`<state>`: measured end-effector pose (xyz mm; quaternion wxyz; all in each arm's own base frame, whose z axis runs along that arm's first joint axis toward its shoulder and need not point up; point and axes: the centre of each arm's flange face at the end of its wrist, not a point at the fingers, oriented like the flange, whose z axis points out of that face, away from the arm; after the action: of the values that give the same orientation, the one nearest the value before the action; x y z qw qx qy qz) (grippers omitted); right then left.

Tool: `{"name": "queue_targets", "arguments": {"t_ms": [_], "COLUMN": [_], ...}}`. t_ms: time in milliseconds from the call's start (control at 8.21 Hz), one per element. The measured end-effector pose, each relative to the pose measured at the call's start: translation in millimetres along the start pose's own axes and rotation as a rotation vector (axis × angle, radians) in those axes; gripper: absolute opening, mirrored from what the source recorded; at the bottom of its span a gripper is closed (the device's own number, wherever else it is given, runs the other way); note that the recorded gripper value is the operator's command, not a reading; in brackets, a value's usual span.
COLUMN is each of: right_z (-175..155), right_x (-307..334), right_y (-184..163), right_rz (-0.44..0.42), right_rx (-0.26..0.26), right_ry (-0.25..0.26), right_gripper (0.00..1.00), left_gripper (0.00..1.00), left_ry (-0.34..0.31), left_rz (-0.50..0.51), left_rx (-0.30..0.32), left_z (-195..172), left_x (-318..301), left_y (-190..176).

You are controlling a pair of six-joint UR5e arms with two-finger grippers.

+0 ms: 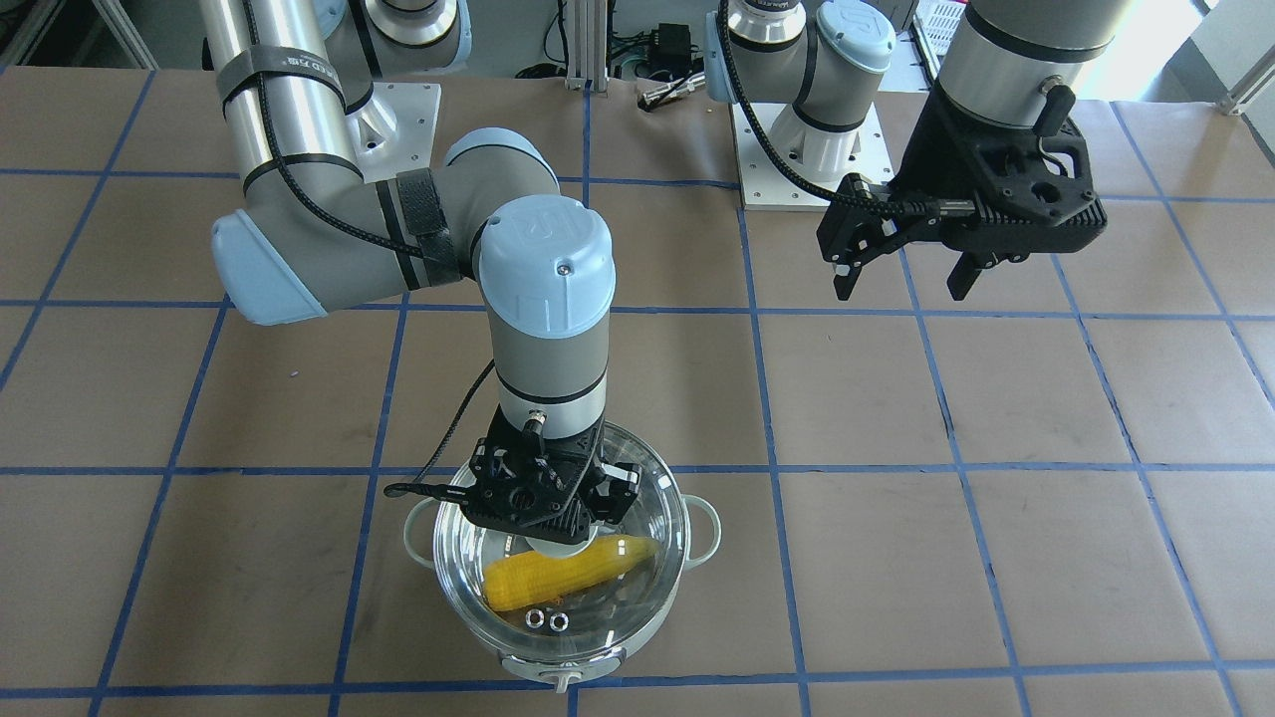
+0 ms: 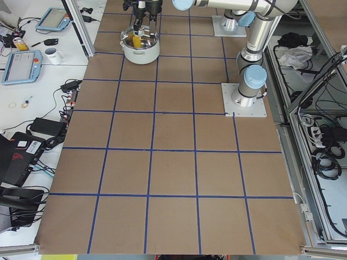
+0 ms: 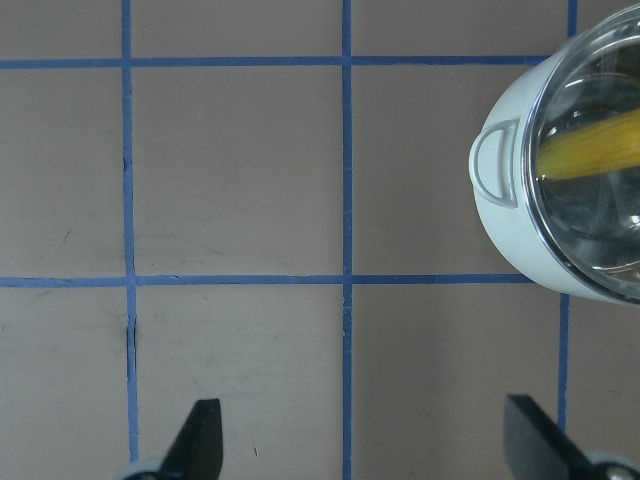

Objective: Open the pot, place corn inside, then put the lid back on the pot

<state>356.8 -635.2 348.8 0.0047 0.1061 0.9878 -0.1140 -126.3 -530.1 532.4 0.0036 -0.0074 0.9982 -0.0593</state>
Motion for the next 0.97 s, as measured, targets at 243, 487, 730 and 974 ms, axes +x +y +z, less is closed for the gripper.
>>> {"name": "queue_targets", "arguments": {"t_ms": [243, 487, 730, 974], "right_z": [0.1, 0.5, 0.6, 0.1], "right_x": [0.2, 0.6, 0.8, 1.0], "right_y": [0.3, 0.6, 0.9, 1.0], "right_rz": [0.001, 0.003, 0.003, 0.002], "right_rx": [-0.002, -0.005, -0.008, -0.008], "right_ry": [0.002, 0.006, 0.008, 0.009], "right_gripper": [0.26, 0.26, 0.26, 0.26], "left_gripper": [1.00, 1.00, 1.00, 1.00], "left_ry": [-0.001, -0.002, 0.000, -0.001], "left_rz": [0.000, 0.000, 0.000, 0.000], "left_rx": [0.000, 0.000, 0.000, 0.000], "left_z": [0.0, 0.0, 0.0, 0.0], "left_x": [-0.1, -0.2, 0.0, -0.1], "left_y": [0.0, 0.0, 0.0, 0.0]}}
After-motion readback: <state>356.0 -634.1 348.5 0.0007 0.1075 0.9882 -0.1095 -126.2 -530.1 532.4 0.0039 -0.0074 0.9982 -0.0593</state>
